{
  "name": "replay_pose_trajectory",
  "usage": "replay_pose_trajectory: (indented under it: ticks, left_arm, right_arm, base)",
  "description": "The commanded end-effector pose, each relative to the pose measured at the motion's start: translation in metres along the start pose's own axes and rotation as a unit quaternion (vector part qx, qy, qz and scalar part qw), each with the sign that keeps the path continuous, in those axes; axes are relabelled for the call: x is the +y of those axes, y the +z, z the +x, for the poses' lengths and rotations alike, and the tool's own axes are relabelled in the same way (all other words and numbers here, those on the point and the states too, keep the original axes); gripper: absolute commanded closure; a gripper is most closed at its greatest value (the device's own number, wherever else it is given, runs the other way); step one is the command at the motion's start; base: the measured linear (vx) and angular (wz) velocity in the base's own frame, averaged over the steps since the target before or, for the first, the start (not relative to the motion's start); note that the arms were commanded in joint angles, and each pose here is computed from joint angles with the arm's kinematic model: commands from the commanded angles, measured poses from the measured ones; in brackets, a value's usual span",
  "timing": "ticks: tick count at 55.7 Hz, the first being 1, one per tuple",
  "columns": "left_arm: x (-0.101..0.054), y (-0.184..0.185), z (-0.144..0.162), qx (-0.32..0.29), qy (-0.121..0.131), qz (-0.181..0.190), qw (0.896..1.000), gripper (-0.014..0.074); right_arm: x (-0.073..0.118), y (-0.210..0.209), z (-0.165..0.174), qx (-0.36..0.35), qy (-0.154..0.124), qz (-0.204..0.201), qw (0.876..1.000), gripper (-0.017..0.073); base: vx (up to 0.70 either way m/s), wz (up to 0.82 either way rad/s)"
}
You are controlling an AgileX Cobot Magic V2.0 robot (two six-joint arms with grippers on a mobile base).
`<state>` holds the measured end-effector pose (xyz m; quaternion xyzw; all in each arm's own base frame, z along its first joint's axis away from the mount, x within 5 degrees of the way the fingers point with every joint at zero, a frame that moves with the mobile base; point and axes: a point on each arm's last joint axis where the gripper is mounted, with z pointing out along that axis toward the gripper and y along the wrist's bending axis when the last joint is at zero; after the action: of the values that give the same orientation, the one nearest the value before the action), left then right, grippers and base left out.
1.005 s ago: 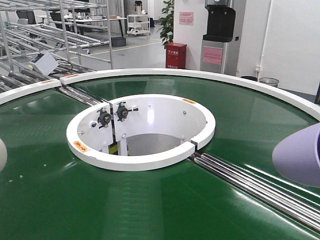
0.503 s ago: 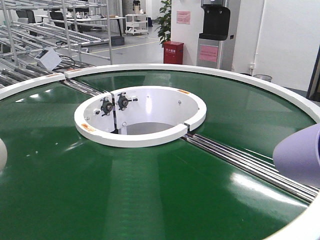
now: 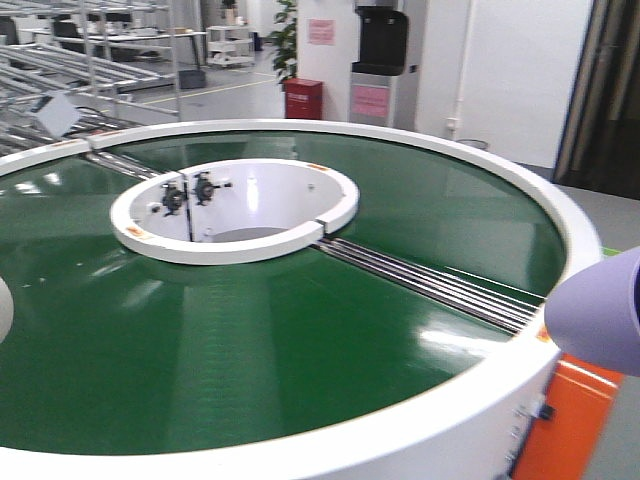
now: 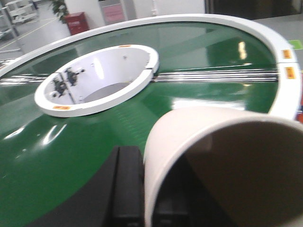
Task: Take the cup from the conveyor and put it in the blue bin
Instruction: 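Hold both cups while the base drives to the blue bins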
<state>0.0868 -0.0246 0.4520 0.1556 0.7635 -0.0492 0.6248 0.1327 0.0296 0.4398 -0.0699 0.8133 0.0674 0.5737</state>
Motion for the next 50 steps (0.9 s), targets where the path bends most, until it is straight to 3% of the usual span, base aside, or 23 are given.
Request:
replay_pose_trajectory:
  ticks: [1,50]
  left_arm:
    - [0.0019,-0.0032,-0.0135,-0.051,-0.013,-0.009,0.999,0.0599]
    - [0.0019,-0.0032,-0.0135,-0.051,-0.013,-0.009,0.999,0.0599]
  right_arm:
    - [0.0000,-0.0078,-0.0155,-0.061,-0.007,-0.001,0.998,0.0568]
    - [0.0000,-0.0078,-0.0155,-0.061,-0.007,-0.001,0.998,0.0568]
  base:
    - [-0.21,-0.41]
    - [-0.09,-0.66]
